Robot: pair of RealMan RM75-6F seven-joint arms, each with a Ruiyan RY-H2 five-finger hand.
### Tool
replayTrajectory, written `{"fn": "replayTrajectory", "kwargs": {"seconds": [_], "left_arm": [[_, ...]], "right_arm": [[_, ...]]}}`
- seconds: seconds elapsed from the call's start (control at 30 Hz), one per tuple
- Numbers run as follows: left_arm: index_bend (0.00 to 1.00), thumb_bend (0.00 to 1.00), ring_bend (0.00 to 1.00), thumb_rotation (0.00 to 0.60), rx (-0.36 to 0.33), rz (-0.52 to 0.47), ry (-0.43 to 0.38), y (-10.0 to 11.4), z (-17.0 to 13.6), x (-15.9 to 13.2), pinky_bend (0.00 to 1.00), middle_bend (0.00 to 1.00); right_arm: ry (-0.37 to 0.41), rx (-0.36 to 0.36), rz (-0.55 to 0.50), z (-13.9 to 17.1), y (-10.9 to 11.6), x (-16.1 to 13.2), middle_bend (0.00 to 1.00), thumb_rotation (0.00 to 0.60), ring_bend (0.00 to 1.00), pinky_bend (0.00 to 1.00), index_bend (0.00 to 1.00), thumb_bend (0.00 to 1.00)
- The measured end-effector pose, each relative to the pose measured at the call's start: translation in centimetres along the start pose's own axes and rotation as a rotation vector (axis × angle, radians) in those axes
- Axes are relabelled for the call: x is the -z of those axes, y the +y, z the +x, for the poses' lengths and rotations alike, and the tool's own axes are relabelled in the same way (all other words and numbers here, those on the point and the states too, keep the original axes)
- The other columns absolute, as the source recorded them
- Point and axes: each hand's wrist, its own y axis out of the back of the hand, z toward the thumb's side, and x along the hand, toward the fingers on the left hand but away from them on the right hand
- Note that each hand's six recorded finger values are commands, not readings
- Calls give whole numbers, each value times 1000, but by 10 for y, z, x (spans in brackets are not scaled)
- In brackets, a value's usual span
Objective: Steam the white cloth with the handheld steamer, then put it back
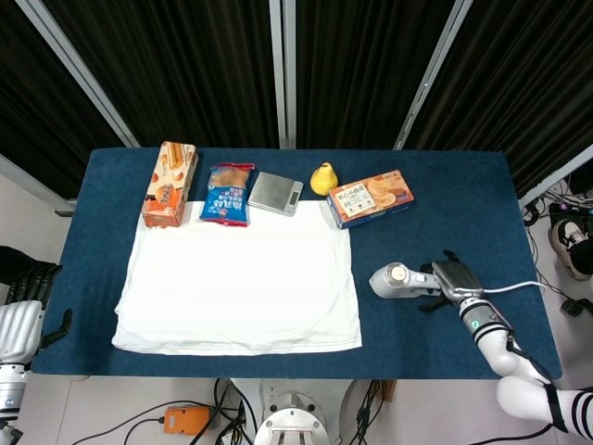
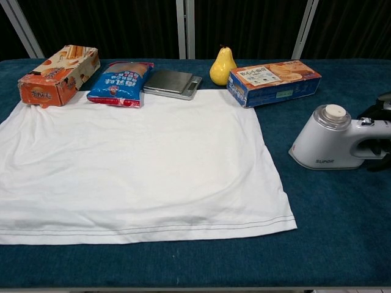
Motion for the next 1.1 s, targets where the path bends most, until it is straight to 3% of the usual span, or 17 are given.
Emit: {"fn": "replayTrajectory", "kwargs": {"seconds": [0.4,0.8,0.87,1.0,1.1], "left_arm": [[84,375,0,600,2,-3,-5,-2,2,-2,0,81],[84,376,0,600,3,-4,-4,-2,2,-3,0,82],[84,375,0,600,0,-4,-5,-2,2,-3,0,82],[86,375,0,600,1,-3,-4,-2,3,-3,0,82],[92,376,0,600,1,-2,-1,-2,3,-3,0,81]], "right_arm": [[2,-52,-41,4,-9,2,734,600,738,0,789,0],[17,-14,-46,0,0,1,852,600,855,3,928,20],[20,-7,-41,-1,1,1,857,600,859,14,934,77],[32,7,-50,-2,4,-1,864,600,867,72,944,318],[48,22,-58,-3,8,-4,871,600,875,164,948,433]]}}
